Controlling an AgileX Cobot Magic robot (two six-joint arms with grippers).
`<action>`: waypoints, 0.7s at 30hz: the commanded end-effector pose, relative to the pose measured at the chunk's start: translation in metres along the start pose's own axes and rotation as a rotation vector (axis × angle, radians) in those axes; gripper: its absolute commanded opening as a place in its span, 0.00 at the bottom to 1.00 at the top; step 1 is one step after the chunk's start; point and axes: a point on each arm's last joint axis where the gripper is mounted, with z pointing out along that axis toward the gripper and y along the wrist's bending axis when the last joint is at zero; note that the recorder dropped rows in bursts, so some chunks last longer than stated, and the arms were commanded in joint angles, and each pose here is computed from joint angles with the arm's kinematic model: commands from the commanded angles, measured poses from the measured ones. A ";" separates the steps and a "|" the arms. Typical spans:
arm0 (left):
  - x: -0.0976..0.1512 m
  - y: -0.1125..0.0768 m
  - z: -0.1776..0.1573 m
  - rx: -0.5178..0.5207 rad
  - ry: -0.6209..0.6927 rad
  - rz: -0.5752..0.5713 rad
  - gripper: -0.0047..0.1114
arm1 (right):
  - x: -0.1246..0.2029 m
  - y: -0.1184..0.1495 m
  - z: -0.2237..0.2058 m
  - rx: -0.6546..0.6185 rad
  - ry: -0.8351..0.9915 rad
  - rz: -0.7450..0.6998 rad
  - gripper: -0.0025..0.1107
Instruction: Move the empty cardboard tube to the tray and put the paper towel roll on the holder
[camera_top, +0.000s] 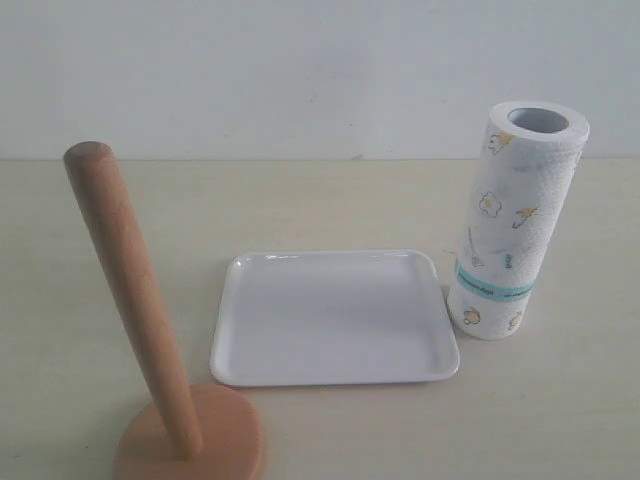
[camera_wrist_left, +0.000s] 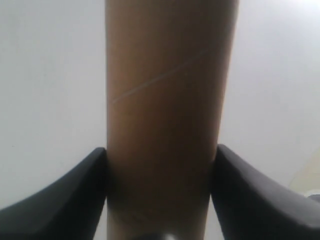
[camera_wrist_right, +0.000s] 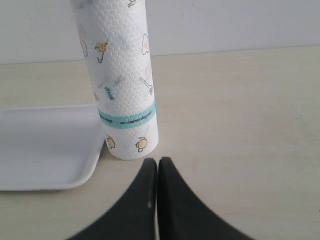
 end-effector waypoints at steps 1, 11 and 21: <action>0.003 0.013 0.000 -0.141 0.037 0.103 0.08 | 0.000 0.000 0.000 0.006 -0.007 -0.010 0.02; 0.004 0.028 -0.011 -0.345 0.110 0.017 0.08 | 0.000 0.000 0.000 0.006 -0.007 -0.010 0.02; 0.009 0.045 -0.020 -0.551 0.170 0.106 0.08 | 0.000 0.000 0.000 0.006 -0.007 -0.010 0.02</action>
